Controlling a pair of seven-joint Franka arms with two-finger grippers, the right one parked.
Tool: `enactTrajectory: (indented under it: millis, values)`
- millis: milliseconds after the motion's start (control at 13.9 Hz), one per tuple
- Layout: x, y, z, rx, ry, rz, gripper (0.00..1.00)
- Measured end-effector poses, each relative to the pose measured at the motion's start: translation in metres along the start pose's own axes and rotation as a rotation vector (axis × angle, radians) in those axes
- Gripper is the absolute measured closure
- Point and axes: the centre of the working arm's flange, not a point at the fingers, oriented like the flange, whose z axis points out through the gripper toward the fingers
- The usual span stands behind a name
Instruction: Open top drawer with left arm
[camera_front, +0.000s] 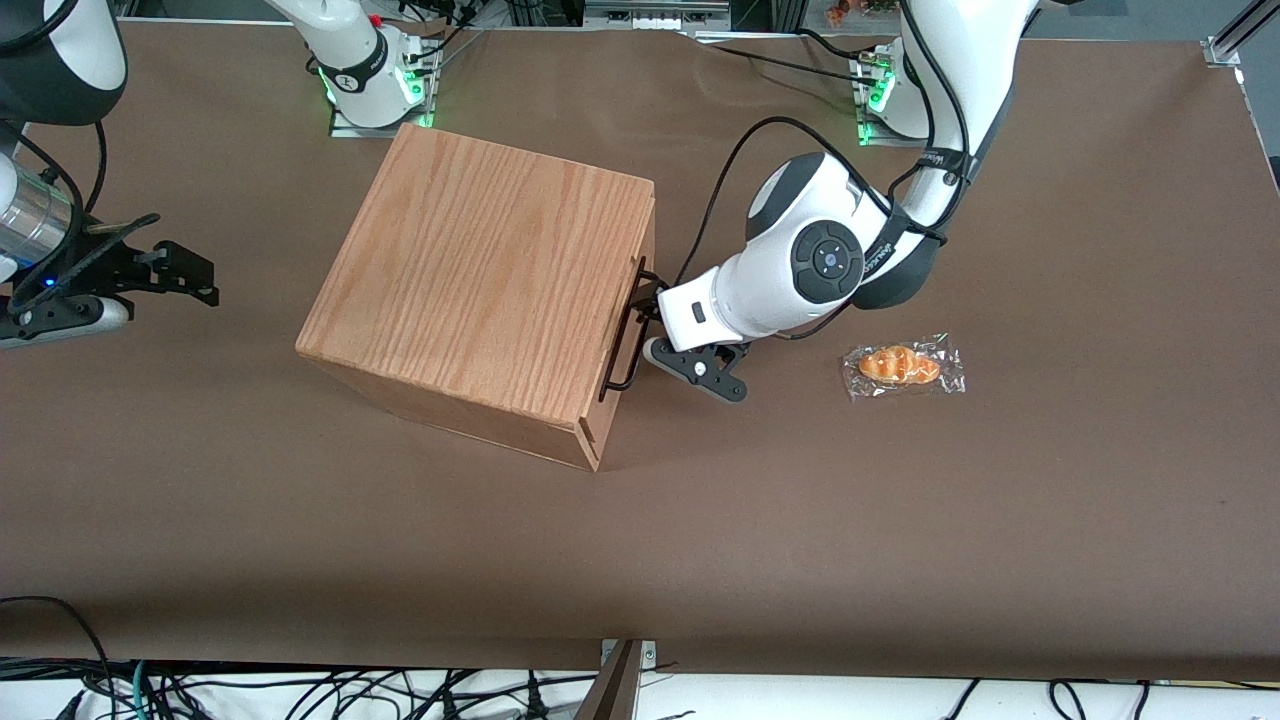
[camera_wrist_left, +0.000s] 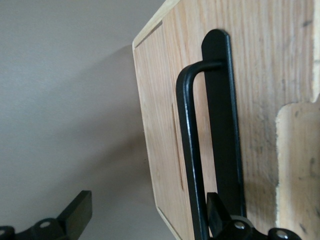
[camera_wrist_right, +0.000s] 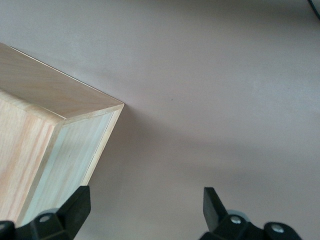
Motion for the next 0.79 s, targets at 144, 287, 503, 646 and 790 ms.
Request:
enactTrajectory:
  millis: [144,287,503,646,790]
  values:
    - [0.000,-0.001,0.000,0.040,0.004,0.022,0.00]
    - [0.000,-0.002,0.000,0.049,0.004,0.025,0.00]
    - [0.001,-0.006,0.001,0.052,0.003,0.020,0.00]
    - [0.002,-0.011,-0.001,0.055,0.005,0.013,0.00]
    - [0.004,-0.019,-0.004,0.057,0.009,0.001,0.00]
